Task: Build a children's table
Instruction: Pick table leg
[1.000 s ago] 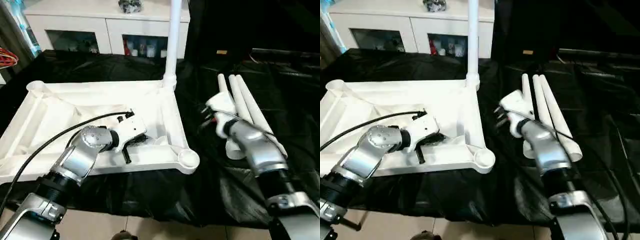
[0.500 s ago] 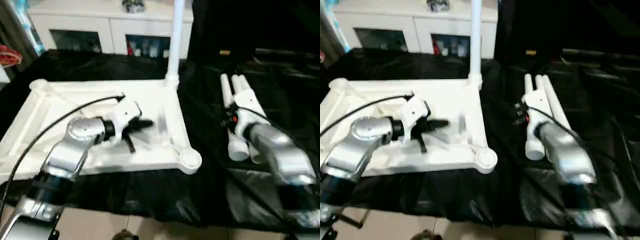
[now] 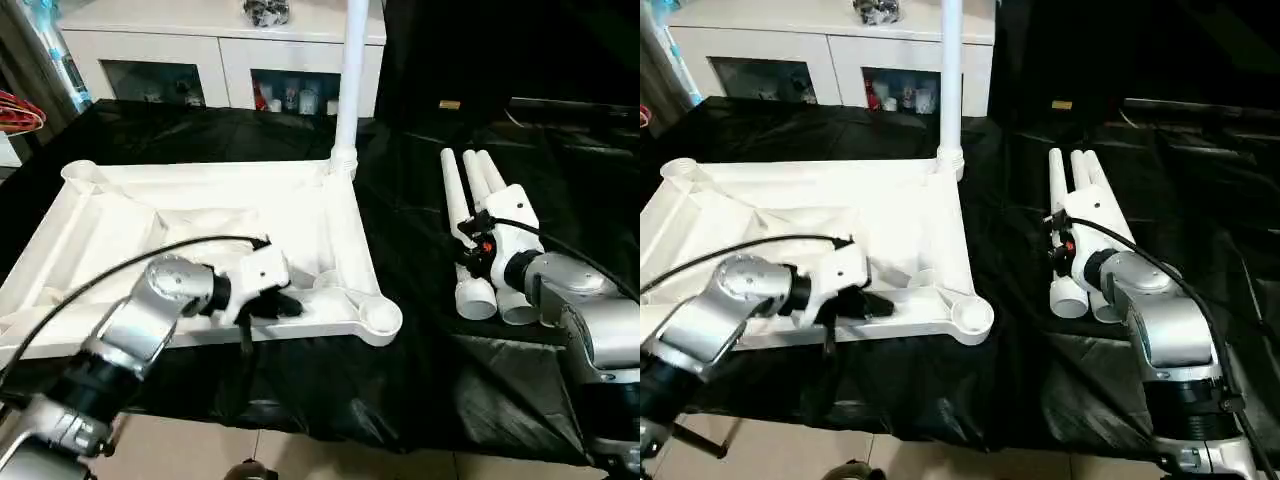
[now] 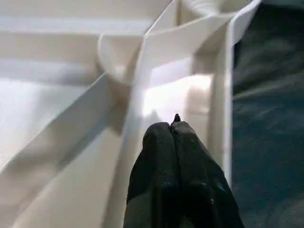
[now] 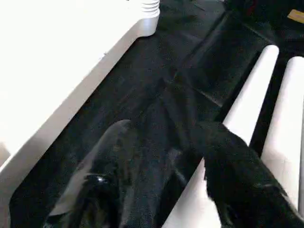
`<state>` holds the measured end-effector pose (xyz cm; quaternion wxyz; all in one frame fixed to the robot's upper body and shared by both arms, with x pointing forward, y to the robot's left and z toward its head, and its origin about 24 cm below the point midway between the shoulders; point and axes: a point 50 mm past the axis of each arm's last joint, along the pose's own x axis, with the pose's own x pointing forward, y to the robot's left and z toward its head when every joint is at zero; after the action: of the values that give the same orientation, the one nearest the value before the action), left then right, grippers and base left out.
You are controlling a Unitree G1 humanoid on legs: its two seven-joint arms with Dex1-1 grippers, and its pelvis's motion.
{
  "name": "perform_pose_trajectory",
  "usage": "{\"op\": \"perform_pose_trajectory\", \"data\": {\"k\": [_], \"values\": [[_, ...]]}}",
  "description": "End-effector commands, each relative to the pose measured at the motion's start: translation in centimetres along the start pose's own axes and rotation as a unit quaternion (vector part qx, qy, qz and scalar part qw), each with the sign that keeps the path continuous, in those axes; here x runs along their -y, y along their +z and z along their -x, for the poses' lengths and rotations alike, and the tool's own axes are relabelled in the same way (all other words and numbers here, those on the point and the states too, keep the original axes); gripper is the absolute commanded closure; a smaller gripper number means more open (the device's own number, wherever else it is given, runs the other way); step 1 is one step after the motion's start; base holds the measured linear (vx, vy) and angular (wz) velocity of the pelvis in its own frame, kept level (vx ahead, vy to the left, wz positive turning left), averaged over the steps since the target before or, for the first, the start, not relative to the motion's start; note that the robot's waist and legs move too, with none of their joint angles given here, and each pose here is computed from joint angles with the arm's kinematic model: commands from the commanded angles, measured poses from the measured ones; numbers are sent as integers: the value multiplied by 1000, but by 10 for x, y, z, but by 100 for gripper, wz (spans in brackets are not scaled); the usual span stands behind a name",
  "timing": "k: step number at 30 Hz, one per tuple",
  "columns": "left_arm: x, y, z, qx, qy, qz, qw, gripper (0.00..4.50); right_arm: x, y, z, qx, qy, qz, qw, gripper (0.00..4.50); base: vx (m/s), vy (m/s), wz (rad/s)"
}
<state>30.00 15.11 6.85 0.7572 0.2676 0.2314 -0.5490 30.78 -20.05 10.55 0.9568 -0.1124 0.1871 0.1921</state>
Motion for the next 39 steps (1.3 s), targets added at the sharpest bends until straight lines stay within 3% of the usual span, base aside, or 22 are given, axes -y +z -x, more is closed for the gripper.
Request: {"op": "perform_pose_trajectory", "data": {"k": [1, 11, 19, 21, 22, 26, 34, 39], "values": [[-8, -3, 0, -23, 22, -16, 999, 450, 2, -2, 3, -9, -11, -1, 1000, 177, 0, 0, 0], [-18, -9, -2, -21, 71, -27, 997, 450, 4, -5, 4, -20, -26, -10, 999, 93, 0, 0, 0], [-21, -6, -1, 0, 75, -42, 996, 450, 13, -12, 0, -51, -69, -51, 995, 38, 0, 0, 0], [-25, 0, 4, 25, 90, -12, 996, 409, 19, -15, -6, -66, -90, -75, 991, 17, 0, 0, 0], [-26, 6, 7, 47, 88, 3, 995, 409, 22, -16, -9, -73, -96, -91, 989, 17, 0, 0, 0], [-24, 21, 16, 83, 84, 2, 993, 375, 26, -15, -22, -75, -100, -121, 985, 0, 0, 0, 0], [-12, 53, 21, 148, 40, -5, 988, 324, 23, -13, -43, -97, -86, -134, 982, 0, 0, 0, 0], [-8, 56, 23, 145, 33, -7, 989, 282, 24, -16, -47, -118, -95, -124, 981, 0, 0, 0, 0]]}}
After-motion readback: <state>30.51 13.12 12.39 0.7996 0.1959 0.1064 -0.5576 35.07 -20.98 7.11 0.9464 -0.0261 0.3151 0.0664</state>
